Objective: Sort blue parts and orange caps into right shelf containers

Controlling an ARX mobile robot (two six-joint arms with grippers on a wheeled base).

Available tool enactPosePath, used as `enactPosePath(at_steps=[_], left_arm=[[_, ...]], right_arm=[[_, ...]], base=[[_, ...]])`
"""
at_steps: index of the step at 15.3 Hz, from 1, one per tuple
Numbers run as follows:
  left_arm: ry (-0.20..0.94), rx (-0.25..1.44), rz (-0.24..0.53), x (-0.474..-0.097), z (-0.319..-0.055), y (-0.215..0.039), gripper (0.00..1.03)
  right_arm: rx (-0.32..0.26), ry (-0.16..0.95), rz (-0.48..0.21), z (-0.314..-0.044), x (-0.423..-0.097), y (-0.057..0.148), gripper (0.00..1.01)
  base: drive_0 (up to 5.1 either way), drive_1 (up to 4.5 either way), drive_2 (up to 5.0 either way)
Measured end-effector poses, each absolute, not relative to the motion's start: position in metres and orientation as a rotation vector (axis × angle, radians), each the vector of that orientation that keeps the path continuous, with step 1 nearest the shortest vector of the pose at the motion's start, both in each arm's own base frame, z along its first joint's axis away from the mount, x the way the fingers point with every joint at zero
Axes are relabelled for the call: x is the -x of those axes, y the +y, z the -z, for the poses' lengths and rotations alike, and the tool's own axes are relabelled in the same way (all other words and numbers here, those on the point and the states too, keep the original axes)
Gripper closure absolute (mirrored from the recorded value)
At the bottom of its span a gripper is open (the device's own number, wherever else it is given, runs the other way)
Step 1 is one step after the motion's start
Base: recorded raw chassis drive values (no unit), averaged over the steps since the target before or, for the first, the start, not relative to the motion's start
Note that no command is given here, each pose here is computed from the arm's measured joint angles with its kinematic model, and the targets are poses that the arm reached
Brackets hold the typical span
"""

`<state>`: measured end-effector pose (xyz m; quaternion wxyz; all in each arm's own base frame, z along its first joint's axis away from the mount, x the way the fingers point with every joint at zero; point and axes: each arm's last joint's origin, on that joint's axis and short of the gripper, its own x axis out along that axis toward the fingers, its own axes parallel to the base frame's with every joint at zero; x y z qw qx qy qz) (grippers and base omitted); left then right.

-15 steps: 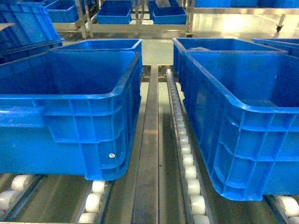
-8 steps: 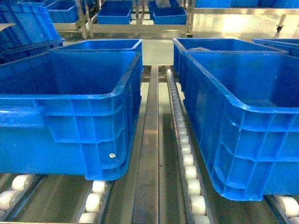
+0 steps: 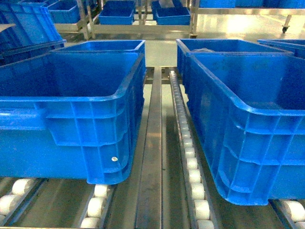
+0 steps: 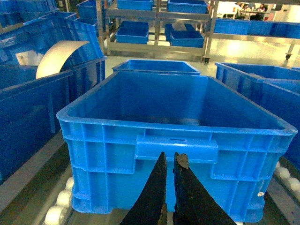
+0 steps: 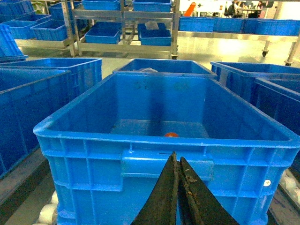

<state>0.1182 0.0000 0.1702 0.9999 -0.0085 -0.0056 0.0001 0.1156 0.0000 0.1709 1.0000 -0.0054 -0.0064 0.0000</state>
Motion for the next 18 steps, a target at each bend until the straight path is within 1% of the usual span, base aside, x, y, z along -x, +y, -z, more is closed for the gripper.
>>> enactPosePath(at_steps=[12,13,14,15,16,18], left_arm=[[-0.012,0.017,0.0,-0.111,-0.17,0.0,1.01],[-0.01,0.017,0.0,-0.11,-0.17,0.0,1.01],[0.008,0.017,0.0,-0.105,-0.168,0.0,1.01],[0.009,0.014,-0.001,-0.098,-0.166,0.0,1.01],[0.004,0.014,0.0,-0.098,-0.166,0.0,0.71],[0.004,0.014,0.0,-0.098,-0.166,0.0,0.44]], right_arm=[[0.011,-0.013,0.0,-0.171,-0.11,0.0,0.99],[0.01,-0.014,0.0,-0.17,-0.108,0.0,0.99],[0.01,-0.022,0.0,-0.169,-0.097,0.0,0.99],[0.01,-0.004,0.0,-0.167,-0.097,0.0,0.99],[0.01,-0.004,0.0,-0.167,-0.097,0.0,0.69],[0.01,-0.004,0.0,-0.167,-0.097,0.0,0.41]], base=[[0.0,0.0,0.0],[0.0,0.0,0.0],[0.0,0.0,0.0],[0.0,0.0,0.0],[0.0,0.0,0.0],[0.0,0.0,0.0]])
